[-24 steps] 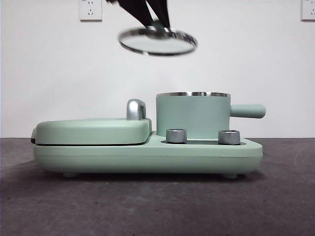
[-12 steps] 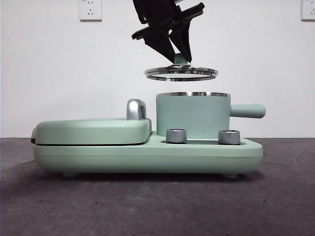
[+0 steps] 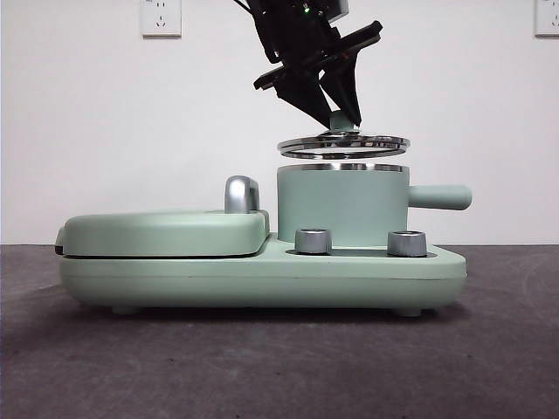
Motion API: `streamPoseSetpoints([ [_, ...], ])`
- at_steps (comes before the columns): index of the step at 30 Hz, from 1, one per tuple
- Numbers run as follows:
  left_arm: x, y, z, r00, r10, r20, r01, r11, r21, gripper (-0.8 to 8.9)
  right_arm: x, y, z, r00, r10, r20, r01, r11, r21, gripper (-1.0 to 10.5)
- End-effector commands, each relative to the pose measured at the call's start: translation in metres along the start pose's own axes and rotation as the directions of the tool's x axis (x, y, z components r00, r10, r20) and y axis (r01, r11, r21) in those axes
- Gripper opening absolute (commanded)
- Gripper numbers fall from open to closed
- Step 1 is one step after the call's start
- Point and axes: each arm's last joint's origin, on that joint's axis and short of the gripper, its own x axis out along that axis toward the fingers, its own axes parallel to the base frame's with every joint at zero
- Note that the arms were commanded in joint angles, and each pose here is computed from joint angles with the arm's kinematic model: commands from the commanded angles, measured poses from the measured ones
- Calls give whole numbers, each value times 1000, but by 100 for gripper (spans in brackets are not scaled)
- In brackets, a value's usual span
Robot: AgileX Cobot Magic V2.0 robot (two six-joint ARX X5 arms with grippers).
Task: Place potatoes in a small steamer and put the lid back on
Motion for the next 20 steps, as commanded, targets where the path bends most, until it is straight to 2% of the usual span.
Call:
streamPoseSetpoints([
  [1,9,-3,3,1000,-8,20,8,1000,15,6,-2,1,2,1000,11,15,-12,1000,7,444],
  [20,22,-6,-5,1000,8,-30,-7,1000,16,5,-2,1,3,1000,9,16,-10,1000,7,443],
])
